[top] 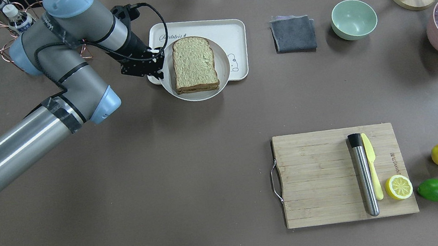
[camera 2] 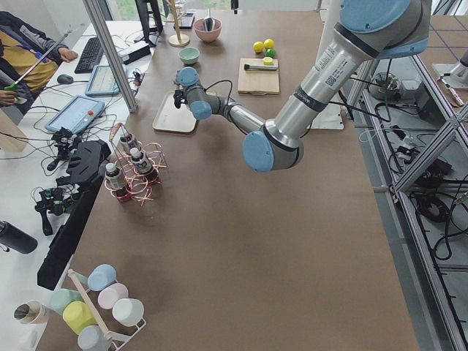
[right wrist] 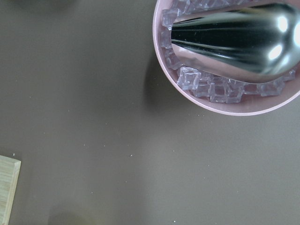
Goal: Make sandwich and place on tray
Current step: 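Carry the plate with the left gripper onto the white tray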
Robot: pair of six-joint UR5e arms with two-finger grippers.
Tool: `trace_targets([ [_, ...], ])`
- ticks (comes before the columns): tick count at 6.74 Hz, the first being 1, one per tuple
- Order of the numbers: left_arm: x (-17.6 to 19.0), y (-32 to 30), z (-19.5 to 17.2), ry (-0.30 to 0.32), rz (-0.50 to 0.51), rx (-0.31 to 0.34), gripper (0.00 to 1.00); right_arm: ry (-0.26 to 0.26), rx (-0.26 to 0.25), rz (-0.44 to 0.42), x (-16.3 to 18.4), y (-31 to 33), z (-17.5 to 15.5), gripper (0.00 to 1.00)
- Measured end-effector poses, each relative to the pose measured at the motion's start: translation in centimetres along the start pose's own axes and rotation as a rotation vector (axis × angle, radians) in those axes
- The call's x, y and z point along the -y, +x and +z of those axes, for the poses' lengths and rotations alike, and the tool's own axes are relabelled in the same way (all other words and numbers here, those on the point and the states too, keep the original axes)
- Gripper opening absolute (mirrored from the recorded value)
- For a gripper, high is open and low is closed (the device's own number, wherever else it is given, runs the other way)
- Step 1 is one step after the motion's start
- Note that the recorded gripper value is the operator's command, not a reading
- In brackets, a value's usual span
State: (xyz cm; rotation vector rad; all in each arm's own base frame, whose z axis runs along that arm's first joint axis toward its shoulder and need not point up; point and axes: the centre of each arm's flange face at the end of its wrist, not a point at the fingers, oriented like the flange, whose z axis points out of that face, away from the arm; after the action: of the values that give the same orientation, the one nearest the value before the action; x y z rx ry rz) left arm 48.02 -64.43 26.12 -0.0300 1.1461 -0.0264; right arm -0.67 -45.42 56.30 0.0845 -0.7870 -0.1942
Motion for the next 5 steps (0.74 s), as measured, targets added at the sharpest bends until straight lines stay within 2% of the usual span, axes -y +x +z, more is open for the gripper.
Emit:
trace_targets([
  [2,4.7,-0.2,1.3,0.024,0.023,0.022,0.0,0.003,0.001,-0.003,0.0,-0.2,-0.1,1.0],
  [5,7.2,-0.9,3.0,0.07,0.034,0.047,0.0,0.01,0.001,-0.004,0.3,-0.5,-0.5,1.0],
])
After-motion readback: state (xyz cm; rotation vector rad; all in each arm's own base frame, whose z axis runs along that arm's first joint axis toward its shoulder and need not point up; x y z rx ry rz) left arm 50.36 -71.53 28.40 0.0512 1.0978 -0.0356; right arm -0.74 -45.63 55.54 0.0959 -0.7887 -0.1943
